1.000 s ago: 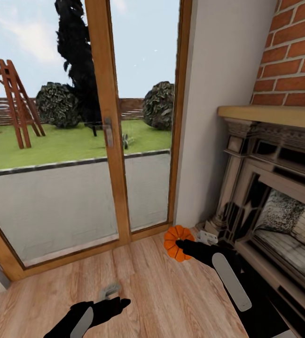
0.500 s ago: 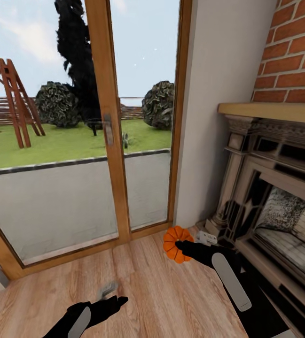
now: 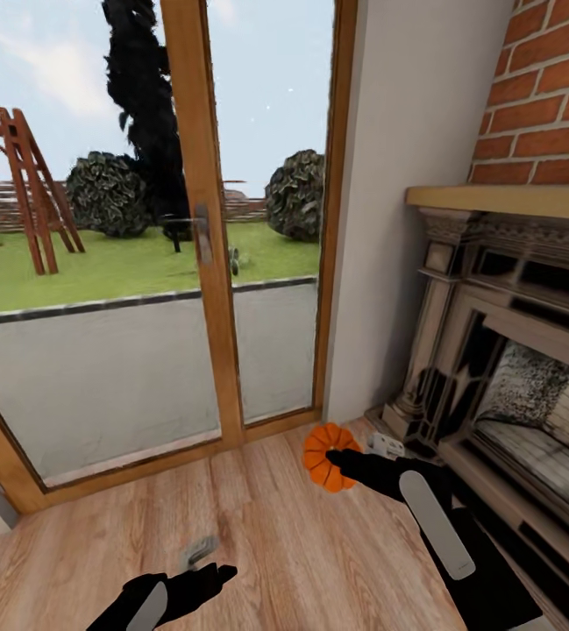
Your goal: Place each of the two pumpkins and all three candles from the living room inside a cabinet in the living room (use any cabinet), then make sure every cabinet is closed, and position the cauldron so it is next to a table in the living room.
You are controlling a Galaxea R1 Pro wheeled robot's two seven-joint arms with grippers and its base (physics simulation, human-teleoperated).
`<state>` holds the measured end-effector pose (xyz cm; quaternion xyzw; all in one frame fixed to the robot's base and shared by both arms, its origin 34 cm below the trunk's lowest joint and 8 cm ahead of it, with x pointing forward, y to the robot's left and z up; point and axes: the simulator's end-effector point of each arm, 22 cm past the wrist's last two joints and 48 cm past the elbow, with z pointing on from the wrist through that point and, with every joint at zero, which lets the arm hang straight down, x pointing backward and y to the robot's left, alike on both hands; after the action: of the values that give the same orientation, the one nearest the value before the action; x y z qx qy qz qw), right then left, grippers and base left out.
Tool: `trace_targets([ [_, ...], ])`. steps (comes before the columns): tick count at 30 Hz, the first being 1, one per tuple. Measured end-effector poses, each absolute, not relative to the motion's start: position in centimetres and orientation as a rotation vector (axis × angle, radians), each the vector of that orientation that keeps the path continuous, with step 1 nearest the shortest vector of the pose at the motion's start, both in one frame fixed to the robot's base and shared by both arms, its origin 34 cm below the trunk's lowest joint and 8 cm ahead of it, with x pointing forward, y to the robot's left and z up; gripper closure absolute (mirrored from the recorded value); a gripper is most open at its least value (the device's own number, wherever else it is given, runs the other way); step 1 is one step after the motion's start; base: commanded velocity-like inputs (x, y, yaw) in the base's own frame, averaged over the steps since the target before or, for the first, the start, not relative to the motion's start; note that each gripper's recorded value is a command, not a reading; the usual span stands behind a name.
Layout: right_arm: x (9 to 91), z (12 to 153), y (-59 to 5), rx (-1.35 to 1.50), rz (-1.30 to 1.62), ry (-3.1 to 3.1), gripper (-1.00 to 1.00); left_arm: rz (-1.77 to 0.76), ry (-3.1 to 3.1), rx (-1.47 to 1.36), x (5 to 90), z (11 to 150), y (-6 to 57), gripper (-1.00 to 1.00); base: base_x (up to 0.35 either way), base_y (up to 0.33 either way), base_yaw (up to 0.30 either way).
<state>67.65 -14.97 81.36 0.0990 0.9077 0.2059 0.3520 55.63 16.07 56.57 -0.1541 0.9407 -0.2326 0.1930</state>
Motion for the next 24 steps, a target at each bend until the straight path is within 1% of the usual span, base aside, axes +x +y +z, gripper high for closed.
trace_targets([
  [24, 67.3, 77.8, -14.4, 0.266, 0.581, 2.338, 1.0, -0.661, 2.67, -0.447, 54.0, 51.5, 15.7, -1.0, -0.002, 0.0, 0.0],
])
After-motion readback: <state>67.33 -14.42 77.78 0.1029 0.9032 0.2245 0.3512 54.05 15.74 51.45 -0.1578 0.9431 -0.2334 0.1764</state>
